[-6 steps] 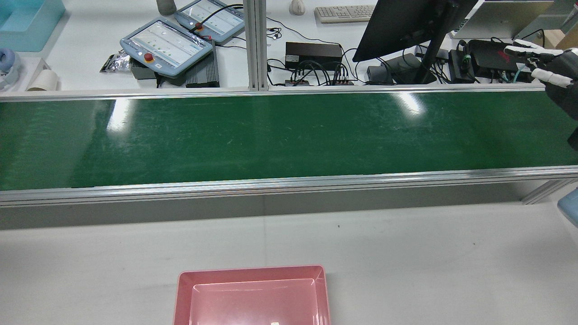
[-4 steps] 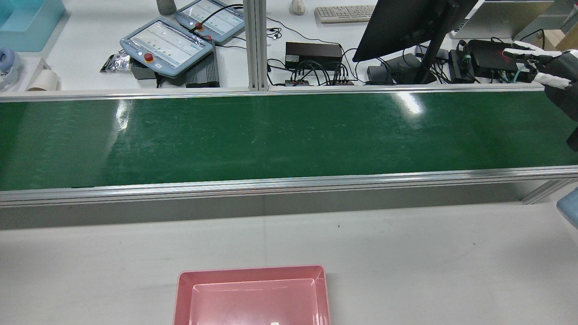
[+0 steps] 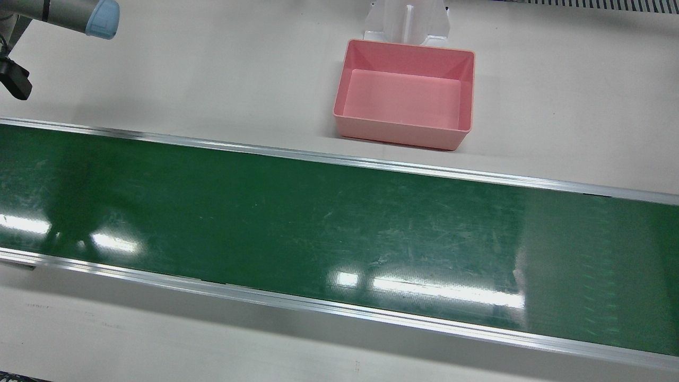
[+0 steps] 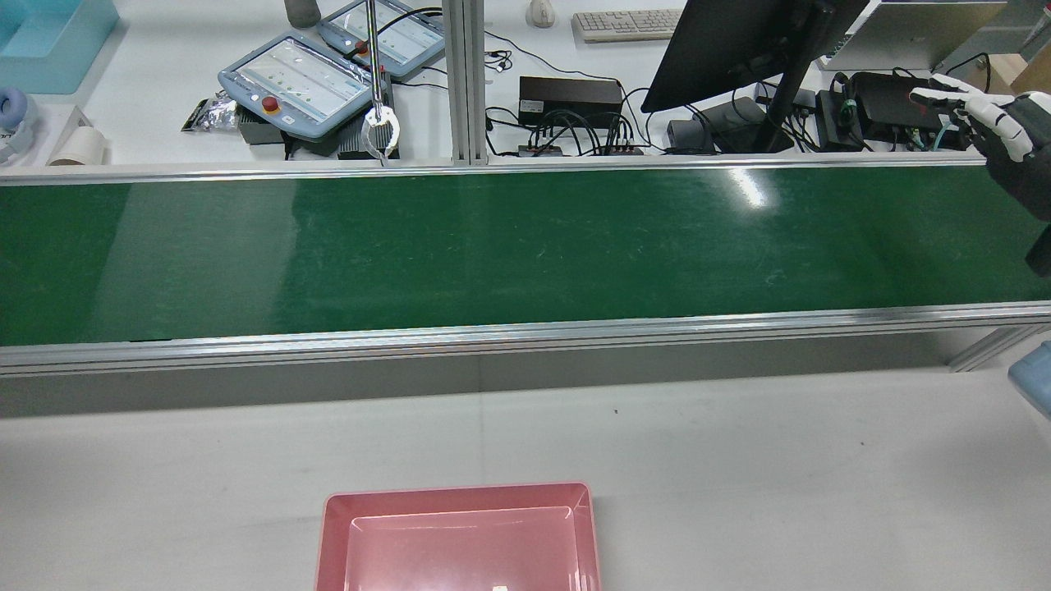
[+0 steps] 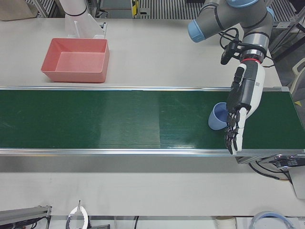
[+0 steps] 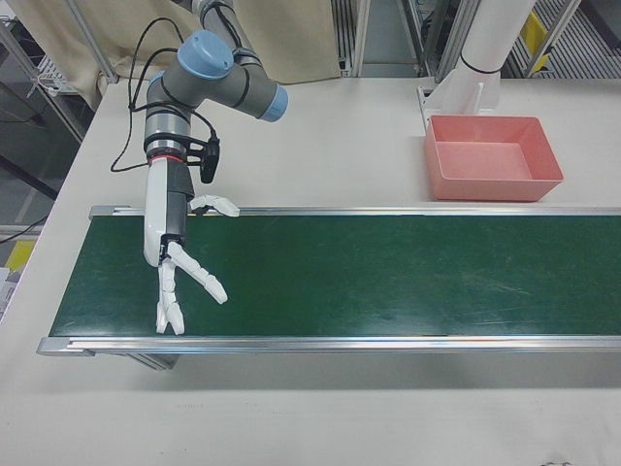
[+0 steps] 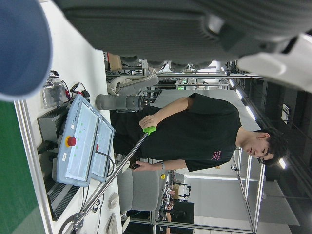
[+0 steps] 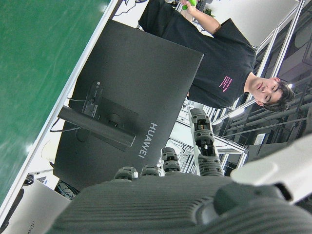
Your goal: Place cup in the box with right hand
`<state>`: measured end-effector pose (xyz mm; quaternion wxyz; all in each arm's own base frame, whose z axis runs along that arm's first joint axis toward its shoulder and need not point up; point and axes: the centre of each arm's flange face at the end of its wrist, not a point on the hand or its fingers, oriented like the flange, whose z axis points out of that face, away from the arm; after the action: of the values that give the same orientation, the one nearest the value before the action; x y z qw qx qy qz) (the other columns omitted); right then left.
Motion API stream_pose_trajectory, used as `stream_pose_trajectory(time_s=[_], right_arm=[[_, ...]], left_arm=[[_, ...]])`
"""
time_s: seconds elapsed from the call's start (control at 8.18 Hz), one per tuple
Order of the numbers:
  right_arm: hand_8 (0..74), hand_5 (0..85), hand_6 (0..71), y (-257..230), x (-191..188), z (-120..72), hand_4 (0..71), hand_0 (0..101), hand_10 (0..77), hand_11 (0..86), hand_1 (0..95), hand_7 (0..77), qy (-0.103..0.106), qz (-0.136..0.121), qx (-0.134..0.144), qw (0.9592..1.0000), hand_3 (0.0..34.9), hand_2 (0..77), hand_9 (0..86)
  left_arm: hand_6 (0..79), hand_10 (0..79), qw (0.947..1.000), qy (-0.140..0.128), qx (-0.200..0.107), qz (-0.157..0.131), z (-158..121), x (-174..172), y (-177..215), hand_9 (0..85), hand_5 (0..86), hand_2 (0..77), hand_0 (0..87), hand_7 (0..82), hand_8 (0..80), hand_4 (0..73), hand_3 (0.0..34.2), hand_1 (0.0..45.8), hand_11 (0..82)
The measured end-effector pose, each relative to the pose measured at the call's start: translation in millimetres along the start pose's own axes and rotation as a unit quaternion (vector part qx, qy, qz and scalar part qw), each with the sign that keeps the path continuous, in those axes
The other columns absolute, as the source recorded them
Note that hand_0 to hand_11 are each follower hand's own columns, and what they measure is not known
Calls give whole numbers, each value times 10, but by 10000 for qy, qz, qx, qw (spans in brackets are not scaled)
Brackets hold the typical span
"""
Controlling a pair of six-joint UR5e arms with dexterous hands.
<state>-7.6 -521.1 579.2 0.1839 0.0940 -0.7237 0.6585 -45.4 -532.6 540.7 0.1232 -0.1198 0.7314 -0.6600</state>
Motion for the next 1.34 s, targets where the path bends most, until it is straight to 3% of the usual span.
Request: stream_pose_trajectory(time_s=[0.12, 0.24, 0.37, 0.49, 0.61, 0.73, 0.86, 0.98, 1.1, 1.22, 1.34], right_arm=[[5, 5, 38, 5, 12, 6, 136, 0, 11, 27, 49, 136, 4, -1, -5, 10000, 0, 267, 33], [5, 5, 38, 16, 28, 14, 136, 0, 11, 27, 49, 136, 15, 0, -16, 10000, 0, 267, 33], [5, 5, 38, 25, 42, 18, 164, 195, 11, 27, 11, 136, 27, -5, -22, 10000, 0, 153, 27], [5, 5, 38, 48, 48, 36, 87, 398, 22, 44, 49, 136, 34, -15, -43, 10000, 0, 218, 27], [5, 65, 22, 78, 50, 58, 82, 486, 22, 44, 98, 120, 37, -30, -69, 10000, 42, 169, 22], [5, 38, 22, 96, 50, 70, 54, 465, 16, 38, 169, 120, 41, -47, -80, 9999, 83, 120, 16], [5, 38, 22, 107, 57, 79, 54, 465, 16, 38, 169, 120, 48, -79, -86, 9999, 83, 120, 16], [5, 38, 22, 150, 69, 117, 54, 462, 16, 38, 153, 120, 53, -118, -124, 9998, 82, 262, 16], [5, 38, 22, 219, 86, 176, 153, 477, 16, 38, 87, 153, 57, -144, -184, 9997, 42, 180, 11], [5, 44, 44, 277, 107, 221, 164, 478, 16, 44, 147, 158, 67, -154, -233, 9996, 0, 136, 11], [5, 44, 44, 308, 127, 243, 164, 478, 16, 44, 147, 158, 80, -156, -260, 9995, 0, 136, 11]], left_arm=[[5, 0, 10000, 1, -1, 0, 0, 0, 1, 0, 5, 5, 0, 5, 0, 11, 0, 5, 0], [5, 0, 10000, 1, -2, 0, 1, 0, 2, 0, 5, 5, 0, 5, 0, 11, 0, 5, 0], [0, 0, 10000, 2, -3, 1, 2, 1, 3, 0, 5, 5, 0, 5, 0, 11, 0, 5, 0], [0, 0, 10000, 2, -3, 1, 2, 1, 3, 0, 5, 5, 0, 5, 0, 11, 0, 5, 0], [0, 0, 10000, -1, -3, 1, 2, 0, 3, 0, 5, 5, 0, 5, 0, 11, 0, 5, 0], [5, 0, 10000, -1, -3, 0, 2, 0, 3, 0, 5, 5, 0, 5, 0, 11, 0, 5, 0], [5, 0, 10000, 0, -3, 1, 2, 0, 3, 0, 5, 5, 0, 5, 0, 11, 0, 5, 0], [5, 0, 10000, 1, -7, 1, 2, 1, 7, 0, 5, 5, 0, 5, 0, 11, 0, 5, 0], [5, 0, 10000, 1, -6, 1, 1, 1, 8, 0, 5, 5, 0, 5, 0, 11, 0, 5, 0], [0, 0, 10000, -1, -4, 1, 1, 0, 8, 0, 5, 5, 0, 5, 0, 11, 0, 5, 0], [0, 0, 10000, -1, -4, 1, 1, 0, 9, 0, 5, 5, 0, 5, 0, 11, 0, 5, 0]])
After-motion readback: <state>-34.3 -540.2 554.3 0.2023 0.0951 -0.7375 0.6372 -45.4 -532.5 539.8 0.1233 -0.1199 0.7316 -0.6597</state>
